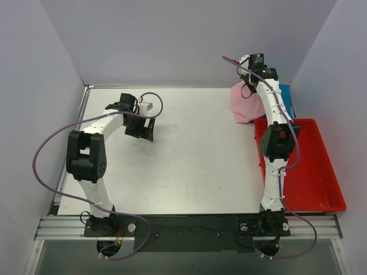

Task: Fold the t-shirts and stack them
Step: Put the neatly folded tshirt into the corner of the board with the right arm

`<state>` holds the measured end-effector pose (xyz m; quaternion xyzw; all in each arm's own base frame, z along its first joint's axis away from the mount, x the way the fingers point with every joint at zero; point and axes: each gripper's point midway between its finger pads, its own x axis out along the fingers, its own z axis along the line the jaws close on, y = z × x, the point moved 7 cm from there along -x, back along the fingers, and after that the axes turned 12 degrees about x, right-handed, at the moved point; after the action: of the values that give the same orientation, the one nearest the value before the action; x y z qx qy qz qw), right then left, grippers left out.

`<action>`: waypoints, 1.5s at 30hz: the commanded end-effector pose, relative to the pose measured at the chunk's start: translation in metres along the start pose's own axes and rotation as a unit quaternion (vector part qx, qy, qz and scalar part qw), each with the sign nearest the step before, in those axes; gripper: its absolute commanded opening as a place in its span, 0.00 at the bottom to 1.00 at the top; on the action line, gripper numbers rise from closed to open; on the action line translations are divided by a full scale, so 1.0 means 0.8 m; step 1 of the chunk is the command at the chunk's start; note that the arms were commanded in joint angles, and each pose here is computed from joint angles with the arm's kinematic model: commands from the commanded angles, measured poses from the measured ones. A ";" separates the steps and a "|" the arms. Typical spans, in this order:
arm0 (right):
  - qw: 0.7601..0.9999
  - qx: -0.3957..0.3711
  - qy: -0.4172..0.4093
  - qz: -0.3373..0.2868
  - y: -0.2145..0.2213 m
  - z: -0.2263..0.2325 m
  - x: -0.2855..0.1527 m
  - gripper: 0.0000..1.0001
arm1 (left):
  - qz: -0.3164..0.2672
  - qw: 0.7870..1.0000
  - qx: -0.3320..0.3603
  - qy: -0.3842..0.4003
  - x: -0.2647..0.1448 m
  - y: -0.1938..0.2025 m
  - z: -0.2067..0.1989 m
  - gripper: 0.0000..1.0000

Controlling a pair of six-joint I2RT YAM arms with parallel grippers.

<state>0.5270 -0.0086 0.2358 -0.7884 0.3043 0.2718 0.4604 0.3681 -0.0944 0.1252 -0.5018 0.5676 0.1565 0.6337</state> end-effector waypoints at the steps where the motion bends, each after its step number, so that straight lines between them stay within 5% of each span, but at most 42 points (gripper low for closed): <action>1: 0.996 -0.035 0.061 -0.059 -0.033 -0.037 -0.009 0.00 | -0.017 1.000 0.015 -0.012 -0.012 -0.007 0.001 0.93; 15: 0.991 -0.058 0.095 -0.074 -0.029 -0.091 -0.022 0.00 | -0.008 1.000 0.018 -0.022 -0.009 -0.004 0.007 0.93; 35: 0.989 -0.050 0.132 -0.042 0.027 -0.143 0.058 0.00 | 0.006 0.998 0.031 -0.046 -0.011 0.005 0.012 0.93; 37: 0.985 -0.036 0.166 -0.037 0.032 -0.155 0.066 0.19 | 0.007 0.998 0.031 -0.046 -0.010 0.006 0.012 0.93; 38: 0.980 -0.024 0.196 -0.028 0.036 -0.161 0.067 0.41 | 0.007 0.998 0.031 -0.046 -0.010 0.006 0.012 0.93; 40: 0.963 0.004 0.269 -0.021 0.039 -0.185 0.061 0.66 | 0.007 0.998 0.032 -0.046 -0.011 0.006 0.011 0.93; 42: 0.943 0.033 0.330 -0.024 0.038 -0.204 0.049 0.80 | 0.009 0.998 0.033 -0.046 -0.010 0.008 0.011 0.93; 43: 0.937 0.043 0.345 -0.026 0.036 -0.210 0.042 0.95 | 0.010 0.998 0.033 -0.046 -0.010 0.009 0.011 0.93; 45: 0.935 0.059 0.348 -0.039 0.031 -0.214 0.030 0.97 | 0.008 0.998 0.035 -0.047 -0.010 0.008 0.011 0.93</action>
<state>0.5611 -0.1590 0.2318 -0.8376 0.3948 0.0702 0.3709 0.3640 -0.0828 0.1152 -0.4663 0.5622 0.1789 0.6592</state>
